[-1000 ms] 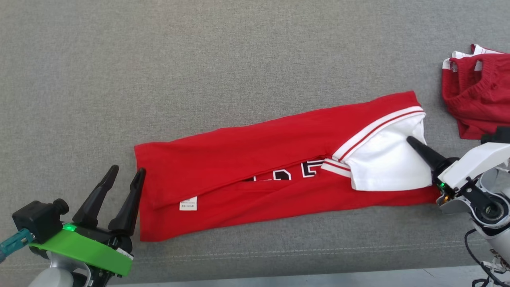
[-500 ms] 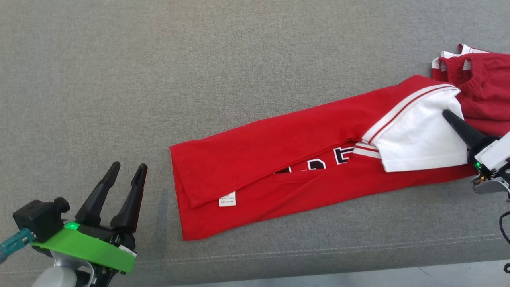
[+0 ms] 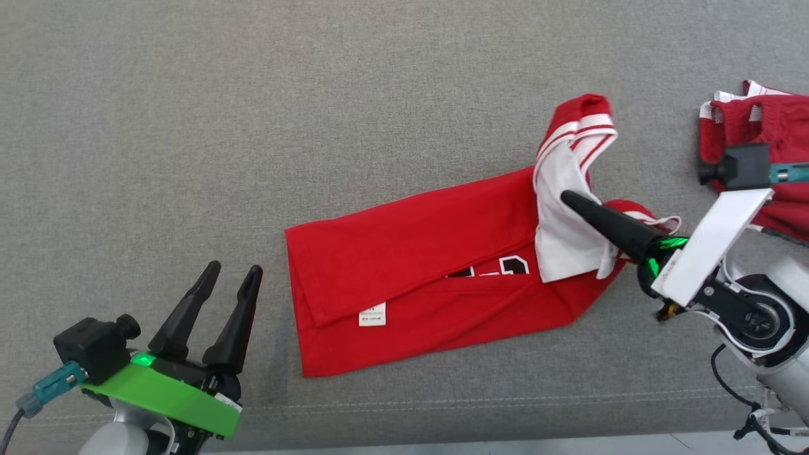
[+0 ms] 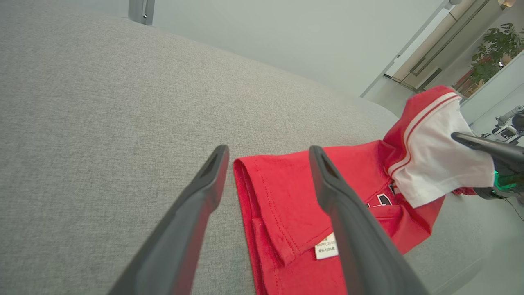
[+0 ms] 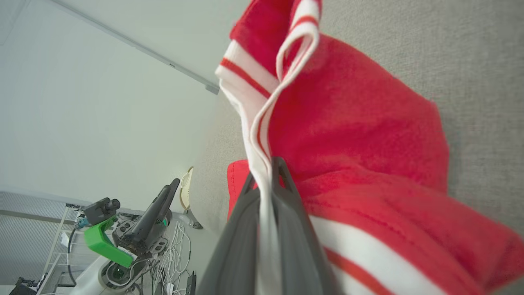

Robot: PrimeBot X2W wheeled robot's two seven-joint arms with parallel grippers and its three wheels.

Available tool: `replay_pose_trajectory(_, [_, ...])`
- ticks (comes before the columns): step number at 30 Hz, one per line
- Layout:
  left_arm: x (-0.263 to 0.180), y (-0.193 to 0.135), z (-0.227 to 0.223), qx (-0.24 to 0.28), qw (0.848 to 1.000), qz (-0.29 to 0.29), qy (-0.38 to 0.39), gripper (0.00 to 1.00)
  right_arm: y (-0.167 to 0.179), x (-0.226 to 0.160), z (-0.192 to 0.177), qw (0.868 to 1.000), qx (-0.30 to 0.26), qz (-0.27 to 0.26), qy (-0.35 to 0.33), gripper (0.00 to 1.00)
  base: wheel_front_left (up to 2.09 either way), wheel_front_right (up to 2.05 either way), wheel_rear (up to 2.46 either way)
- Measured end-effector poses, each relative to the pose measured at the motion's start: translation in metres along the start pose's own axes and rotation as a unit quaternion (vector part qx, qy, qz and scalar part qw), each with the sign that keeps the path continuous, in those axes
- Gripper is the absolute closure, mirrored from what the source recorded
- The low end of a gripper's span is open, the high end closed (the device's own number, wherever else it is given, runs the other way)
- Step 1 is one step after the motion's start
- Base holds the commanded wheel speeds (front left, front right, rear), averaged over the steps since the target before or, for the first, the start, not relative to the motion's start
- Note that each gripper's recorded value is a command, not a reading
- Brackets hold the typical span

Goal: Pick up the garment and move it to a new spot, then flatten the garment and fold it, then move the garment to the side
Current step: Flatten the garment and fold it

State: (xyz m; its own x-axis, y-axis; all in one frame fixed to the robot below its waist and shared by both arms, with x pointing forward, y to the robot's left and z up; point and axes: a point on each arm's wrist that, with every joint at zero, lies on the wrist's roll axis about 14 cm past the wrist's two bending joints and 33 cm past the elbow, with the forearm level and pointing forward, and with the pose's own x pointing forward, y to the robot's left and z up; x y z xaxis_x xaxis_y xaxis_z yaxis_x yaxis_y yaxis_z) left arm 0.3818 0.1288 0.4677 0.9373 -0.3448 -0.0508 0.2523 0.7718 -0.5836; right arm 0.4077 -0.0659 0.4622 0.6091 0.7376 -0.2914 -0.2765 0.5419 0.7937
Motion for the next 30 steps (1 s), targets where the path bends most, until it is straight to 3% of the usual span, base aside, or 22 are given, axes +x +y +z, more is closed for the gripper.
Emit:
replay_pose_trajectory(8, [0.002,-0.011,0.013,-0.006,1.0,-0.006,-0.028,0.0,0.033,0.022,-0.047,0.996,-0.01,0.023,0.08,1.0,0.0,0.0,0.0])
replay_pose_trajectory(21, [-0.008,-0.015,0.024,-0.013,0.998,0.007,-0.058,0.0,0.074,0.069,-0.088,0.992,-0.023,0.051,0.113,1.0,0.0,0.0,0.0])
replay_pose_trajectory(30, [-0.013,-0.002,0.034,-0.008,0.997,0.032,-0.073,0.0,0.082,0.089,-0.113,0.989,-0.022,0.055,0.134,1.0,0.0,0.0,0.0])
